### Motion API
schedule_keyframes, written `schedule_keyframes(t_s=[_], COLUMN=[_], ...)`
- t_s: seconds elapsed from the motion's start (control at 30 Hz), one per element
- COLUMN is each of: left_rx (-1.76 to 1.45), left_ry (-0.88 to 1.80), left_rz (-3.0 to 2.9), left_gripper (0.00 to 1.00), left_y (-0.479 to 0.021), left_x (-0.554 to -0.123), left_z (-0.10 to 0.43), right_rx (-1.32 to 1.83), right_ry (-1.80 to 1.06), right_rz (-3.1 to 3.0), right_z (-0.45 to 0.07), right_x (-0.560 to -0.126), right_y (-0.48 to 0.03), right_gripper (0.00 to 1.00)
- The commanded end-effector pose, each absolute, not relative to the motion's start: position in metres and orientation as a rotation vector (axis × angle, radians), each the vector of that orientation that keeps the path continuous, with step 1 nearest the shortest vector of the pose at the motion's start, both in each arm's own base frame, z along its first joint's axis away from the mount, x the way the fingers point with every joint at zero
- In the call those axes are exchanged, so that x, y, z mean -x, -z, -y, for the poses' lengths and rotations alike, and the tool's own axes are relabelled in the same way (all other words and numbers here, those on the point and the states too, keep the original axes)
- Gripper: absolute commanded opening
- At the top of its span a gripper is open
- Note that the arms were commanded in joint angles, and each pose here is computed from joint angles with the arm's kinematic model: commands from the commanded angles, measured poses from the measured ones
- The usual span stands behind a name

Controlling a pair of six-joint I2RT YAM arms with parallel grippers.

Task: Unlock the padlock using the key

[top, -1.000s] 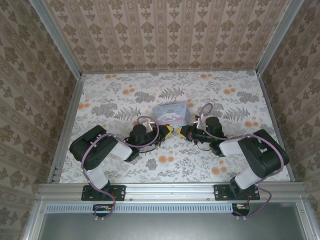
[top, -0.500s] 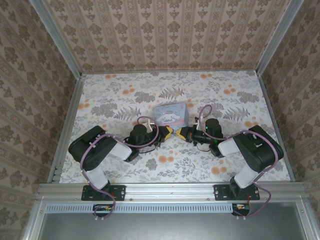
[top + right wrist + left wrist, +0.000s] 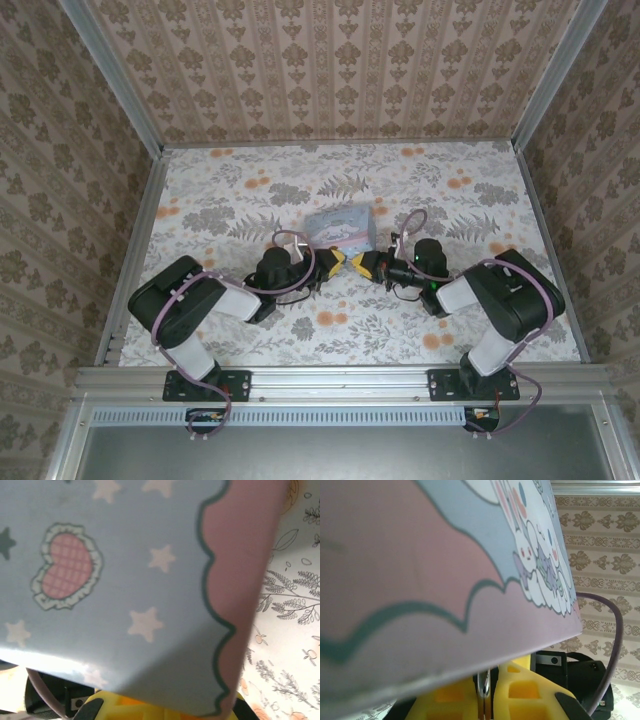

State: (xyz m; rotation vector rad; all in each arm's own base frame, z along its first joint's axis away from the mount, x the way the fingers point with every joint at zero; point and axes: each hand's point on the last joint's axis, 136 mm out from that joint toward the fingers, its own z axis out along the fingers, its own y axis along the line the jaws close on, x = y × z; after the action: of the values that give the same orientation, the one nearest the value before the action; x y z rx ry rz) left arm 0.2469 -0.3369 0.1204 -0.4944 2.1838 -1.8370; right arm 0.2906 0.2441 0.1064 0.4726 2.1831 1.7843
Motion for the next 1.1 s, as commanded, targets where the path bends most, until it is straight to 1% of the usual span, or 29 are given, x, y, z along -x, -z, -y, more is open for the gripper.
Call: schedule_keyframes(t_s=[0.0,0.1,0.33,0.5,0.7,0.9,1.0,1.07], left_rx=[0.143,0.13,0.033,-0.004,-0.018,-0.029,-0.029,-0.03], left_ry=[2.127,2.121,2.137,2.138,2.136,2.136,2.136,2.135], left_rz=[-2.058,-2.067,-2.056,-2.051,-2.057,-2.046,-2.043,-2.043], left_gripper=[0.0,0.0,0.0,0.0,0.0,0.0,0.0,0.0], left_y=[-0.187,-0.184,-0.191,-0.192,-0.19,-0.193,-0.194,-0.193], left_x=[-0.203,-0.201,-0.197,-0.194,-0.192,-0.193,-0.194,-0.194], left_z=[0.357,0.355,0.357,0.357,0.357,0.357,0.357,0.358], right_rx=[-0.37,-0.291,-0.157,-0.217,-0.419,-0.56,-0.52,-0.443], right_ry=[-1.636,-1.586,-1.582,-1.682,-1.828,-1.892,-1.873,-1.781], right_rz=[-2.284,-2.309,-2.294,-2.257,-2.222,-2.241,-2.265,-2.297], right_z=[-0.243,-0.243,-0.248,-0.252,-0.254,-0.257,-0.261,-0.259], right_x=[-0.291,-0.289,-0.288,-0.289,-0.293,-0.293,-0.29,-0.288], right_y=[-0.092,-0.092,-0.099,-0.105,-0.108,-0.102,-0.103,-0.102], right_gripper=[0.0,0.0,0.0,0.0,0.0,0.0,0.0,0.0])
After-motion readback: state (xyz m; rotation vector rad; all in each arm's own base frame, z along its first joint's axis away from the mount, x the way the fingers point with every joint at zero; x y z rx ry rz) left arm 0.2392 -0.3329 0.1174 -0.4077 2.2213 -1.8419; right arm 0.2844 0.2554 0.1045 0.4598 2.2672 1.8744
